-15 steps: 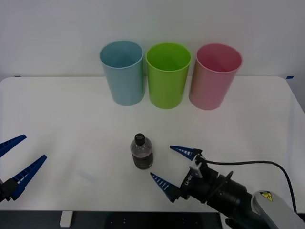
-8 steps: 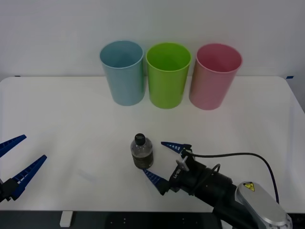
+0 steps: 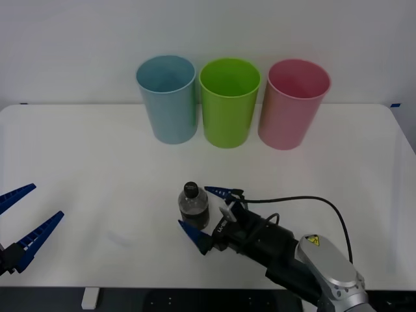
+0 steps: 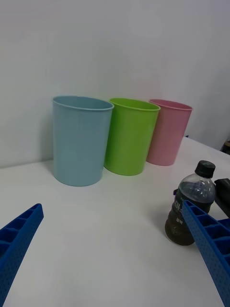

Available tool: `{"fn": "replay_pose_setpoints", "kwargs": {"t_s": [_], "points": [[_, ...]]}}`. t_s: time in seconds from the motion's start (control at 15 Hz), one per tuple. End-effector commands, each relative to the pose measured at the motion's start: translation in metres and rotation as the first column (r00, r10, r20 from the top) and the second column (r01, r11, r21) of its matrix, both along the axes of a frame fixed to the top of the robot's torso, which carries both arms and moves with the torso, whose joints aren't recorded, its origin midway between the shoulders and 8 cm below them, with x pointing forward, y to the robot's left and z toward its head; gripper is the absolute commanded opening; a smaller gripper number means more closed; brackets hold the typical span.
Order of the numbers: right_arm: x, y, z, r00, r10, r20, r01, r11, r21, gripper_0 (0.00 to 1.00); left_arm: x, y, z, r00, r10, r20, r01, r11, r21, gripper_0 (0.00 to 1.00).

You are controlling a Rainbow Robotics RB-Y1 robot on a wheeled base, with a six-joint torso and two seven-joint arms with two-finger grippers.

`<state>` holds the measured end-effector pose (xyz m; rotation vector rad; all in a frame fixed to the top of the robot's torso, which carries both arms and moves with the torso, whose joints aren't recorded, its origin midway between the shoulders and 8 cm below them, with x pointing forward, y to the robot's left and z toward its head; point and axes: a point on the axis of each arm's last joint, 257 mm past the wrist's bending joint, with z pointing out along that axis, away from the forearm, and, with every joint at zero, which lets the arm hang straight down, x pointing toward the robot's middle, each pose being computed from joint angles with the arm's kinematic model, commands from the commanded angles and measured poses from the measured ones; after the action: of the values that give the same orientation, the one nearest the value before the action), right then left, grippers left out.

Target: Grasp the object on the table and drop it into the matching bin: aluminum can to the light blue bin, PET bottle to the pink bin.

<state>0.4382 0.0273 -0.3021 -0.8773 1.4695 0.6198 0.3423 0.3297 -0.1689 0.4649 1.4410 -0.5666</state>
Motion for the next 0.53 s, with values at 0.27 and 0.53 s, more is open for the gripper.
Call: {"fn": "replay_pose_setpoints", "kwargs": {"t_s": [0.27, 0.53], "points": [[0.005, 0.013, -0.003, 1.0, 0.005, -0.004, -0.005, 1.0, -0.01, 1.0, 0.0, 0.0, 0.0, 1.0, 0.0, 0.0, 0.0, 1.0, 0.0, 1.0], [0.004, 0.019, -0.003, 1.0, 0.009, -0.005, -0.009, 1.0, -0.006, 1.0, 0.0, 0.0, 0.0, 1.0, 0.0, 0.0, 0.0, 1.0, 0.0, 1.0]]}}
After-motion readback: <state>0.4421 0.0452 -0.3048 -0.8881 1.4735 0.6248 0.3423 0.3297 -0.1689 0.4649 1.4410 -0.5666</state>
